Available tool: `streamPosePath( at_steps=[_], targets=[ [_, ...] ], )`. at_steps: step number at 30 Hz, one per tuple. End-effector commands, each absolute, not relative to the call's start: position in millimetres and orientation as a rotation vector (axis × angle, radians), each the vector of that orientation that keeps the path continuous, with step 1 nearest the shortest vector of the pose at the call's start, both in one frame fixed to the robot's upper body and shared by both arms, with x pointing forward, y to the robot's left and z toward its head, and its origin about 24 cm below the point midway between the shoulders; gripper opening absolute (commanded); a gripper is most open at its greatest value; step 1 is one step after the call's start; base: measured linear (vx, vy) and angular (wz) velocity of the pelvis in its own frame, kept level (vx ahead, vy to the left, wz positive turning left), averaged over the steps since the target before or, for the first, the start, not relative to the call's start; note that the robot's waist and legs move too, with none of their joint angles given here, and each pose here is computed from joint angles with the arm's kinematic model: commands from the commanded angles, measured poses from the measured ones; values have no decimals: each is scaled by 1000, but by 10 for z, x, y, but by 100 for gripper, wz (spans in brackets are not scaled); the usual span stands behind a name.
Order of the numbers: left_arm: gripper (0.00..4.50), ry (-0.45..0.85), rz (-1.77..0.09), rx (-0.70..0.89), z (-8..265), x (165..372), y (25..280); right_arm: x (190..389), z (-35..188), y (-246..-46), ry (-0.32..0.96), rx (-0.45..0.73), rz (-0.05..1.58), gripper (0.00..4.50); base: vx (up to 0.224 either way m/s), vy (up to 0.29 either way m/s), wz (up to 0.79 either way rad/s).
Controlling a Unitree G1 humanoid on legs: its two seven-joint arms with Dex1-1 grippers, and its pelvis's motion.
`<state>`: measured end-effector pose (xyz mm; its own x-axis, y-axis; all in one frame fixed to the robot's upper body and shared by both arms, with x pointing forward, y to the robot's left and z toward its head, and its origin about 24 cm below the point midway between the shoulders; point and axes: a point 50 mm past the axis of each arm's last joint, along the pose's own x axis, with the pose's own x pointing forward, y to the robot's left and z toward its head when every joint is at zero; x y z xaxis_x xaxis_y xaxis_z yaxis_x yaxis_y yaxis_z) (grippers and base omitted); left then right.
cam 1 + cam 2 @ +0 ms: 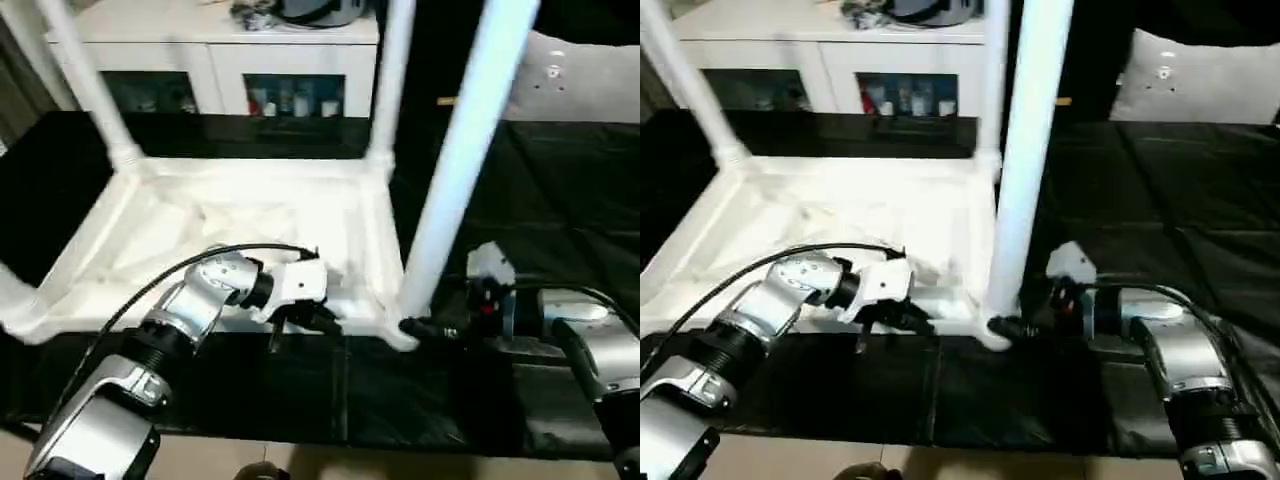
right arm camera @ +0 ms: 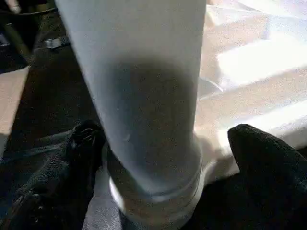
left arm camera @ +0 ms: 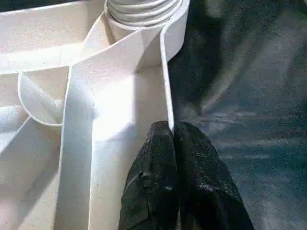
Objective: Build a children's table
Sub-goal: Rotate leg to tighten
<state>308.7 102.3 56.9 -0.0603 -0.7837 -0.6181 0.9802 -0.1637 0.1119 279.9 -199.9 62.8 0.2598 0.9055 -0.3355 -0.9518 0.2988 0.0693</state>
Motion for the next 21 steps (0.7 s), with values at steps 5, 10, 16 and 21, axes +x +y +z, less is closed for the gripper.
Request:
streamPosePath(
  at_steps=[5, 10, 16, 21],
  targets=[
    [0, 485, -1754, 734, 461, 2998, 1002, 2777, 612, -1908, 365, -173, 1358, 397, 0, 0, 0],
    [0, 484, -1759, 729, 451, 2997, 998, 2768, 590, -1905, 384, -170, 1373, 366, 0, 0, 0],
    [0, 487, -1752, 707, 430, 2993, 997, 2754, 581, -1909, 403, -134, 1389, 327, 0, 0, 0],
    [0, 480, -1735, 637, 437, 2984, 993, 2703, 580, -1848, 380, -26, 1407, 274, 0, 0, 0]
  ],
)
